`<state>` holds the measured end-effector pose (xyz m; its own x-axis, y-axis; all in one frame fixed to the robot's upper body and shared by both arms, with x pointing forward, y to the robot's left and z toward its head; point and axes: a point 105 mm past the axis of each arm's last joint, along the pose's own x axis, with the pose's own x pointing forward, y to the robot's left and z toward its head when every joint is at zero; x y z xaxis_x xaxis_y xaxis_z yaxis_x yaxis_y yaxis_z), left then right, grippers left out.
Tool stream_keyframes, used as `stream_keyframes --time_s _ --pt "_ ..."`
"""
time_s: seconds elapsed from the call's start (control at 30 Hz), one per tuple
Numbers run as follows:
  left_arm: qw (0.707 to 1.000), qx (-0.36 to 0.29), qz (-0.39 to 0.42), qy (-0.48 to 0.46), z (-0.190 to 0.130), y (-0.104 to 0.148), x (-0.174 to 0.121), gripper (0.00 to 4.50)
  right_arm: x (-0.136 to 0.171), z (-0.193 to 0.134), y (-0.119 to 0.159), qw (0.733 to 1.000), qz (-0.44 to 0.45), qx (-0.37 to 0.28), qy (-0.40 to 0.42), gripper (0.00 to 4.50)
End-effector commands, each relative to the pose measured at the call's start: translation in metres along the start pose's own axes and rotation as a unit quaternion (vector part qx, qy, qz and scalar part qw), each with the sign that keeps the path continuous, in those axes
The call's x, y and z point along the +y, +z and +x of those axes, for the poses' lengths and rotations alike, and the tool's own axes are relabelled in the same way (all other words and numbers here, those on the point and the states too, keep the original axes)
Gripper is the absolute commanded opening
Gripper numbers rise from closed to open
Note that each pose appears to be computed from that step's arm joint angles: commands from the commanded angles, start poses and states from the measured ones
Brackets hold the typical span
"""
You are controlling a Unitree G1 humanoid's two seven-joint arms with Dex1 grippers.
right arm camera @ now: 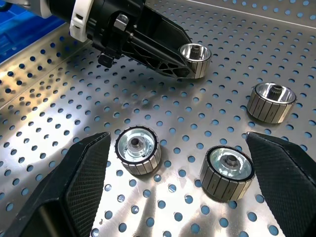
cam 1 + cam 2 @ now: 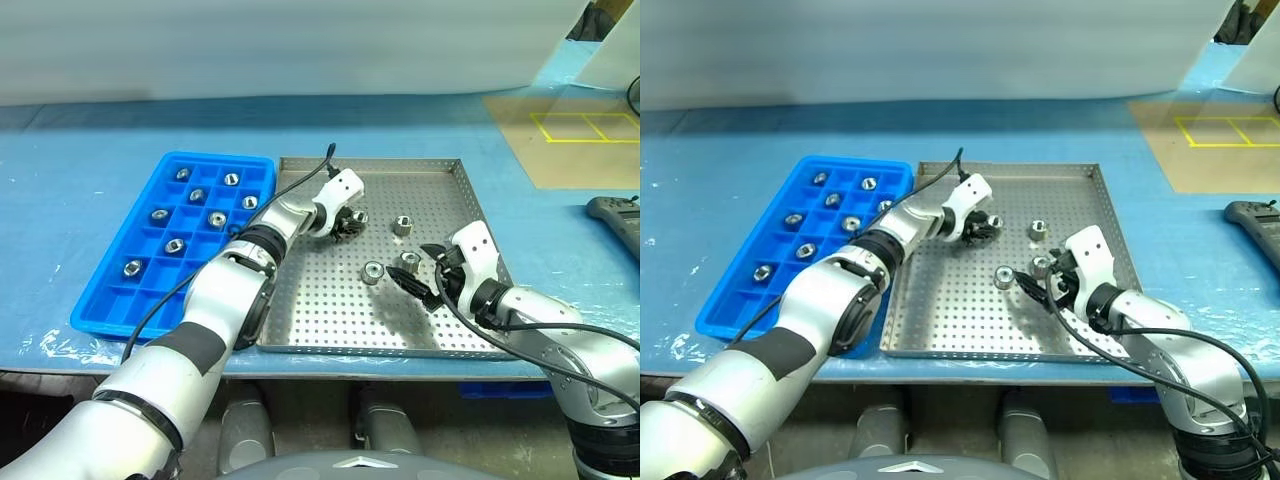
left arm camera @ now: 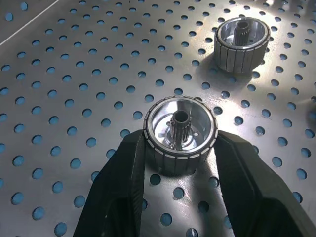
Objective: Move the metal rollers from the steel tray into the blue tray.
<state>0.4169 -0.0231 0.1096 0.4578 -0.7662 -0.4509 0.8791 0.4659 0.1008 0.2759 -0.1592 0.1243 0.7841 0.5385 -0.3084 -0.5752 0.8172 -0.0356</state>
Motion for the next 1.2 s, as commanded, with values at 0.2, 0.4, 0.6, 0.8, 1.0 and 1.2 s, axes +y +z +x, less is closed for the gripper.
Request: stream_keyframes --time_s 0.2,0.4,0.6,0.8,1.0,1.2 --pt "0.997 -0.072 0.001 0.008 -0.022 0.033 0.021 1.72 0.005 0.013 0.034 0.996 -0.012 -0.075 0.036 4.50" --pt "0.995 -0.098 -0.008 0.010 -0.038 0.037 0.033 1.72 0.010 0.028 0.047 0.992 -0.016 -0.097 0.077 4.50" --pt "0.993 -0.115 -0.005 0.037 -0.058 0.033 0.048 1.72 0.016 0.047 0.057 0.986 -0.027 -0.110 0.122 4.50" --pt "0.987 -0.142 -0.005 0.077 -0.087 0.034 0.053 1.72 0.023 0.065 0.071 0.977 -0.041 -0.129 0.165 4.50" --pt "0.979 -0.161 -0.010 0.127 -0.121 0.032 0.043 1.72 0.030 0.079 0.080 0.967 -0.055 -0.137 0.206 4.50" --pt "0.970 -0.172 -0.011 0.173 -0.147 0.028 0.028 1.72 0.040 0.088 0.086 0.954 -0.065 -0.146 0.252 4.50"
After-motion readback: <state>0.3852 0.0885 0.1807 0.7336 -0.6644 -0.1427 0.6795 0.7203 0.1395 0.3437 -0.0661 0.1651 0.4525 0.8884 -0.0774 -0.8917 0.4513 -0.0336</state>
